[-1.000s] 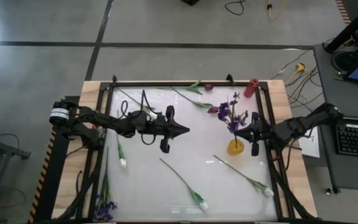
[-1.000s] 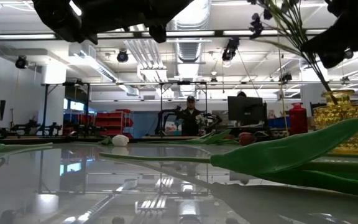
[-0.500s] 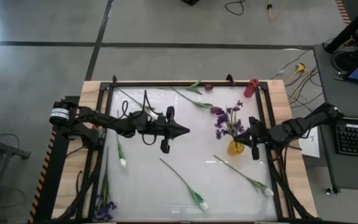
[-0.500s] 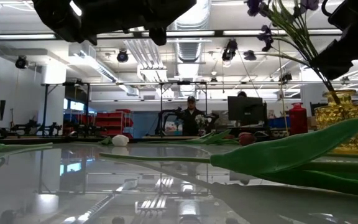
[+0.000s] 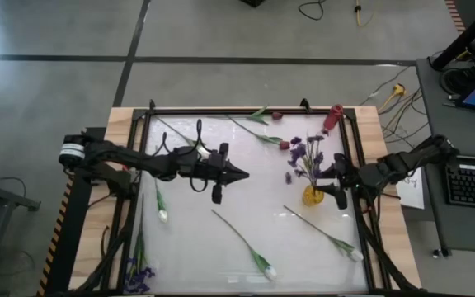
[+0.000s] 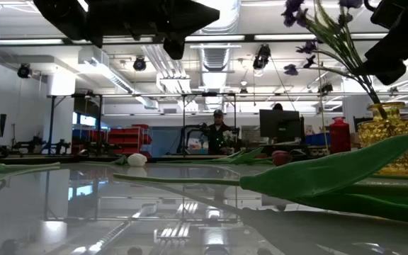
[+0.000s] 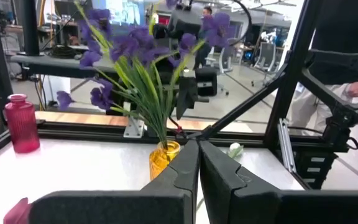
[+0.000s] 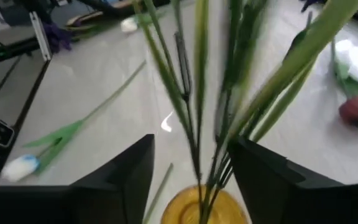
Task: Sort flowers into vase by color
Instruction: Put the right violet flower into the yellow vase, then put the violet flower into the yellow vase
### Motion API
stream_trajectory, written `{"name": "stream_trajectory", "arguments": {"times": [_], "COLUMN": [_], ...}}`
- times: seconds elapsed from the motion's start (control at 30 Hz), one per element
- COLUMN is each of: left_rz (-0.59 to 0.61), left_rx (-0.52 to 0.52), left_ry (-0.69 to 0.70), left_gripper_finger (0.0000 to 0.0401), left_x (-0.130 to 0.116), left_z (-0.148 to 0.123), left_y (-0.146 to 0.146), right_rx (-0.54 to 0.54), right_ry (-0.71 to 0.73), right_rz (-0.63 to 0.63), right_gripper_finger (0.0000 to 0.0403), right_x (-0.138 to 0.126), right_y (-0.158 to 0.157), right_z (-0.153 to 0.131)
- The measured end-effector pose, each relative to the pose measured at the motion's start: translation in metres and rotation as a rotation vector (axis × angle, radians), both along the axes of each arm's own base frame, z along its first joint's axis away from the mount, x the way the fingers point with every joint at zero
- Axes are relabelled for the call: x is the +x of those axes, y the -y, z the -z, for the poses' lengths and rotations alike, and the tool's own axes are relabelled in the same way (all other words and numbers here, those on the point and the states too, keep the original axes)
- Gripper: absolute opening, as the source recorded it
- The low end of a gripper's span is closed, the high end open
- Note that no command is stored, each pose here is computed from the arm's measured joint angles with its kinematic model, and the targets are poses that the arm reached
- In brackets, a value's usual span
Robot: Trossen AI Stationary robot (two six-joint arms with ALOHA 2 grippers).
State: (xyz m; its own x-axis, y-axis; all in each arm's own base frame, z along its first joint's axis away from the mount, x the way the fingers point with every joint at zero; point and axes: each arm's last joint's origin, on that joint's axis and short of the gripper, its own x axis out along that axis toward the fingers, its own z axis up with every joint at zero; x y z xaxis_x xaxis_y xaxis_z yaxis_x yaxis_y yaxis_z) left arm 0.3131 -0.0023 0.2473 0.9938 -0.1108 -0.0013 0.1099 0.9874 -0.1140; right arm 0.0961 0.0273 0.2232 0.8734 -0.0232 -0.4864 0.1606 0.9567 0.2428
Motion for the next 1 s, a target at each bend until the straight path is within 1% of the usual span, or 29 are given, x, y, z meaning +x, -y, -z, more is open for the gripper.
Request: {"name": "stream_trajectory", "arguments": {"times": [0.1,0.2,0.4,0.53,0.67,0.73,0.87,0.93,1.0], "left_rz": [0.0,-0.002,-0.018,-0.018,-0.017,-0.021,-0.048,-0.047,-0.029], "left_rx": [0.0,0.0,0.003,-0.001,-0.007,-0.039,-0.201,-0.278,-0.317], "left_ry": [-0.036,-0.075,-0.149,-0.204,-0.266,-0.298,-0.356,-0.401,-0.465], "left_gripper_finger": [0.0,0.0,0.0,0.0,0.0,0.0,0.0,0.0,0.0], "left_x": [-0.006,-0.013,-0.029,-0.039,-0.051,-0.057,-0.06,-0.059,-0.058], "left_z": [-0.004,-0.009,-0.018,-0.02,-0.024,-0.025,-0.022,-0.017,-0.01], "left_y": [0.0,0.0,0.0,0.0,0.0,0.0,0.0,0.001,0.002], "right_rx": [0.038,0.044,0.064,0.091,0.112,0.115,0.131,0.159,0.205], "right_ry": [-0.051,-0.099,-0.234,-0.304,-0.292,-0.285,-0.311,-0.321,-0.313], "right_rz": [-0.016,-0.031,0.027,0.082,0.085,0.074,0.083,0.102,0.101], "right_gripper_finger": [0.0225,0.0242,0.0266,0.0271,0.026,0.0251,0.0237,0.0232,0.0228], "right_x": [-0.001,-0.005,-0.014,-0.017,-0.016,-0.015,-0.021,-0.025,-0.025], "right_y": [-0.001,0.0,0.003,0.005,0.004,0.003,0.004,0.005,0.003], "right_z": [-0.008,-0.02,-0.042,-0.056,-0.072,-0.08,-0.097,-0.107,-0.115]}}
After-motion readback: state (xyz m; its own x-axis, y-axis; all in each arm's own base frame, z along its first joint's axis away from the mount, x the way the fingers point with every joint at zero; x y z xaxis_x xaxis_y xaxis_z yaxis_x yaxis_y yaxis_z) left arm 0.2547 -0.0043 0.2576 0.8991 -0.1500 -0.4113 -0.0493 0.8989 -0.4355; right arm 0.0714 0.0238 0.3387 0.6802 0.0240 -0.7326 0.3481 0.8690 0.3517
